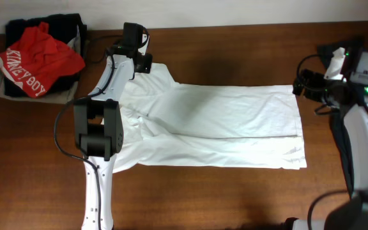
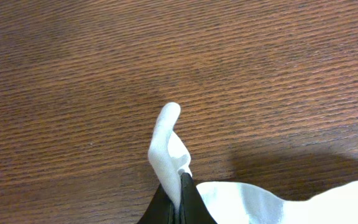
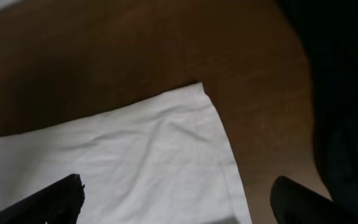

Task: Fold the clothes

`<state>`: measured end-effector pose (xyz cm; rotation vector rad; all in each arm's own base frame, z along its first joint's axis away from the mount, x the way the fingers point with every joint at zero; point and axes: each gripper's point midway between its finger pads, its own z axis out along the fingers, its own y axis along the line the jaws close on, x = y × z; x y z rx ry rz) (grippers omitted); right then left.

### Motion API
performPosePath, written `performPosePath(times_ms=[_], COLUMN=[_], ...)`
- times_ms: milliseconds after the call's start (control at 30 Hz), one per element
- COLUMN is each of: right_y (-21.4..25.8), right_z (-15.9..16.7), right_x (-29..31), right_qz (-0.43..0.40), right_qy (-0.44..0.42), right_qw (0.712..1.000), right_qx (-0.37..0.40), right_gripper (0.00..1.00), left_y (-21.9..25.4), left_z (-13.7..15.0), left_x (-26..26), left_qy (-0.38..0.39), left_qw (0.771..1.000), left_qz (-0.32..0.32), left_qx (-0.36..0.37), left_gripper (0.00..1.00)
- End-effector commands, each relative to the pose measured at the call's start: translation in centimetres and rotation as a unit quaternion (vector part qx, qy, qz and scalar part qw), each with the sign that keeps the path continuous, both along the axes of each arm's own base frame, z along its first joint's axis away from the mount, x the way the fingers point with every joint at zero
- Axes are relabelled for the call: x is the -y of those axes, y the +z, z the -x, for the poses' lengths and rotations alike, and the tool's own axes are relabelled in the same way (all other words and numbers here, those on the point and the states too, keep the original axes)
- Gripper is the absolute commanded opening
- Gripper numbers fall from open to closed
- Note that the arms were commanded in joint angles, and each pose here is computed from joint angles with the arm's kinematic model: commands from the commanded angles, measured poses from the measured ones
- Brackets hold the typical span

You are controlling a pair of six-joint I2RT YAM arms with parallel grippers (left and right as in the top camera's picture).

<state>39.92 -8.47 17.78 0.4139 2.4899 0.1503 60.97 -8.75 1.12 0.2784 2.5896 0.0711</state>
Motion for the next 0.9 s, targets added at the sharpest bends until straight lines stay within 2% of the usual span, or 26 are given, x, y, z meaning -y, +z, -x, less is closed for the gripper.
performPosePath(times_ms=[0, 67, 167, 267, 333, 367, 400, 433, 467, 500, 533, 633, 867], right_y=[-4.2, -6.5, -9.4, -10.7, -11.3, -11.7, -12.0, -12.6, -13.0, -13.7, -13.9, -15.4, -16.8], right_z=[-2.2, -2.9, -4.0, -6.0, -7.0, -7.5, -7.7, -8.0, -8.0, -8.0, -7.9, -7.8, -8.1], right_x=[-0.1, -0.1, 1.4, 1.5, 1.1, 0.9, 1.0, 1.0, 1.0, 1.1, 1.0, 1.3, 1.6], right_qz=[-0.007, 0.013, 0.071, 0.102, 0.112, 0.117, 0.119, 0.121, 0.122, 0.122, 0.12, 0.118, 0.12], right_qy=[0.044, 0.081, 0.08, 0.083, 0.103, 0.111, 0.109, 0.106, 0.105, 0.104, 0.105, 0.096, 0.091], right_qw=[0.998, 0.994, 0.986, 0.982, 0.98, 0.979, 0.979, 0.979, 0.978, 0.977, 0.977, 0.976, 0.976], right_qx=[-0.04, -0.071, -0.126, -0.136, -0.131, -0.128, -0.127, -0.129, -0.132, -0.138, -0.14, -0.154, -0.157], right_gripper=[0.99, 0.99, 1.0, 1.0, 0.95, 0.88, 0.53, 0.44, 0.48, 0.64, 0.71, 0.74, 0.76], left_y=[-1.3, -1.4, -1.6, -2.1, -2.6, -3.0, -3.2, -3.6, -4.0, -4.4, -4.9, -5.7, -5.8], left_z=[0.1, 0.3, 0.6, 0.7, 0.9, 1.0, 1.0, 1.1, 1.2, 1.4, 1.5, 1.7, 1.7], left_x=[-0.5, -0.4, -0.4, -0.3, -0.2, -0.2, -0.2, -0.2, -0.2, -0.3, -0.3, -0.3, -0.3], left_qy=[0.012, 0.011, 0.011, 0.009, 0.007, 0.007, 0.007, 0.007, 0.007, 0.007, 0.007, 0.007, 0.008], left_qw=[1.0, 1.0, 1.0, 1.0, 0.999, 0.999, 0.999, 0.999, 0.999, 0.999, 0.999, 0.998, 0.998], left_qz=[-0.001, 0.001, 0.0, 0.001, 0.005, 0.004, 0.004, 0.003, 0.003, 0.002, 0.001, 0.0, 0.0], left_qx=[-0.012, -0.016, -0.022, -0.027, -0.032, -0.036, -0.037, -0.041, -0.045, -0.049, -0.053, -0.06, -0.061], left_gripper=[0.01, 0.01, 0.01, 0.01, 0.01, 0.01, 0.05, 0.08, 0.08, 0.08, 0.08, 0.08, 0.09])
